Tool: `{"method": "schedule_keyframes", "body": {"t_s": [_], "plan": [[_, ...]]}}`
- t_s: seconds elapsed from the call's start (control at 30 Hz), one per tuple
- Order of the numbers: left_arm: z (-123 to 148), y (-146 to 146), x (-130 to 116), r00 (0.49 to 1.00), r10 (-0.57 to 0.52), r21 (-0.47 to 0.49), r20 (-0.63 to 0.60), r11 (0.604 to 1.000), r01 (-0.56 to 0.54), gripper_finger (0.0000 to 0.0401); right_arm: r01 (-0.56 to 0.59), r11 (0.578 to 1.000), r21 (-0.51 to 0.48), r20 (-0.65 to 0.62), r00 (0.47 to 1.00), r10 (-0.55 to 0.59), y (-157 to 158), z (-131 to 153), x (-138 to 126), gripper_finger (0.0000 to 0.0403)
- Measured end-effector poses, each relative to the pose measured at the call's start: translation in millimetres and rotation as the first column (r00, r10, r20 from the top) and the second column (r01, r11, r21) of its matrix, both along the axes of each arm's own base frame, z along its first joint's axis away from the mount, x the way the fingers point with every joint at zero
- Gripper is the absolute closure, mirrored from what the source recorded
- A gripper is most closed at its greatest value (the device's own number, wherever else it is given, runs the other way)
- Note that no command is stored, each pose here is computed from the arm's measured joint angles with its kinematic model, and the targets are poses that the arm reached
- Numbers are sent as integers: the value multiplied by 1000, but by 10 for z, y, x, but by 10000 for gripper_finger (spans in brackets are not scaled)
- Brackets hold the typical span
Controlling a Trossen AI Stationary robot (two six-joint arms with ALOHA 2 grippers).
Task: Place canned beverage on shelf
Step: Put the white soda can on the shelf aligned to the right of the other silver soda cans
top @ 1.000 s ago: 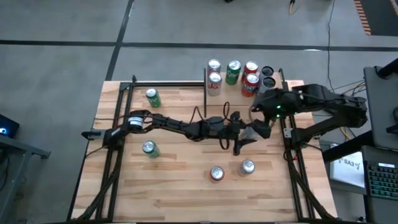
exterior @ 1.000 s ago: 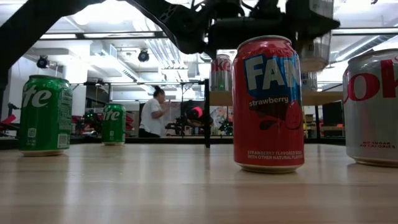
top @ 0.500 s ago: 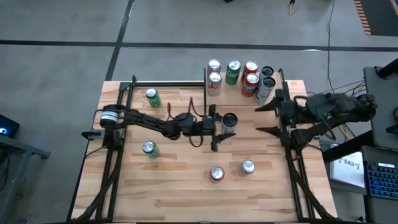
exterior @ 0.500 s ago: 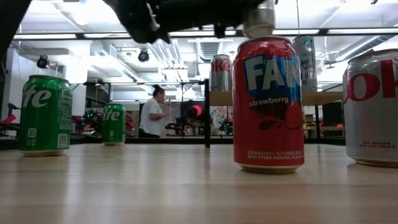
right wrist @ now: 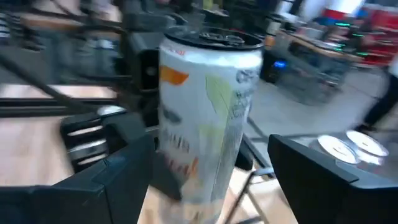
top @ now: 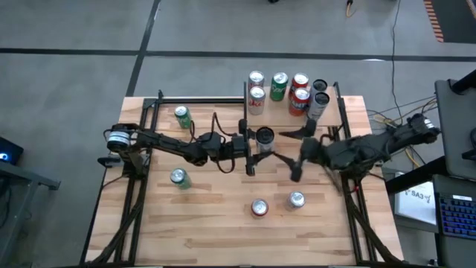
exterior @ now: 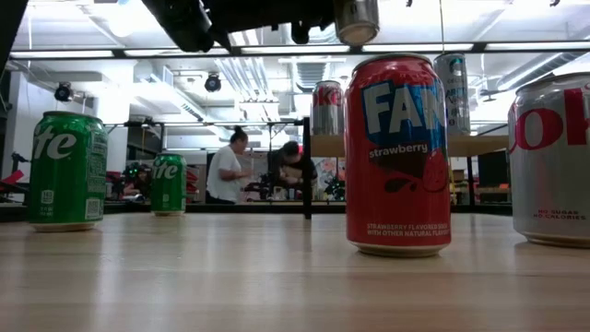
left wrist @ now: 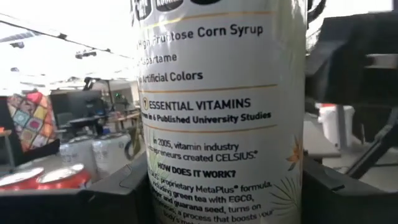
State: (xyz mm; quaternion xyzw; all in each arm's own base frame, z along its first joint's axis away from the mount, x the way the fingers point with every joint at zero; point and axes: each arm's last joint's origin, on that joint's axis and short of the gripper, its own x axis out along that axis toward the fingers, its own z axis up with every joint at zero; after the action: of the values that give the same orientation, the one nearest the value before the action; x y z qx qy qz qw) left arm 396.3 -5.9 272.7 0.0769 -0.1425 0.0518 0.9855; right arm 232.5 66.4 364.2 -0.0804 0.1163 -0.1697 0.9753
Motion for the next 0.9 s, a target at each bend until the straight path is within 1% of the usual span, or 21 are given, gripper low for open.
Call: {"method": "schedule_keyframes", "body": {"t_s": [0.1,0.13,0.23,0.3,0.47,0.67,0.8,0.9], "plan": [[-40,3,13,999,24,3,-30,1000,-24,178,102,994,-25,-26,994,-103,22,-90,125,101],[-50,6,15,999,33,4,-40,999,-33,178,113,993,-28,-37,993,-114,32,-118,157,101],[-60,10,16,997,49,2,-51,999,-49,178,124,992,-4,0,992,-124,51,-61,212,101],[-62,11,17,997,50,2,-53,999,-50,178,130,992,4,-3,992,-130,65,-71,253,101],[-67,11,17,997,51,1,-57,999,-51,178,195,981,5,-2,981,-195,85,-100,343,101],[-71,11,25,997,51,1,-52,999,-51,178,218,976,15,19,976,-218,63,-109,403,101],[-69,12,25,998,51,1,-47,999,-51,178,218,976,20,59,974,-218,57,-59,414,102],[-67,12,24,998,50,0,-44,999,-50,178,214,977,12,79,974,-214,57,-31,423,116]]}}
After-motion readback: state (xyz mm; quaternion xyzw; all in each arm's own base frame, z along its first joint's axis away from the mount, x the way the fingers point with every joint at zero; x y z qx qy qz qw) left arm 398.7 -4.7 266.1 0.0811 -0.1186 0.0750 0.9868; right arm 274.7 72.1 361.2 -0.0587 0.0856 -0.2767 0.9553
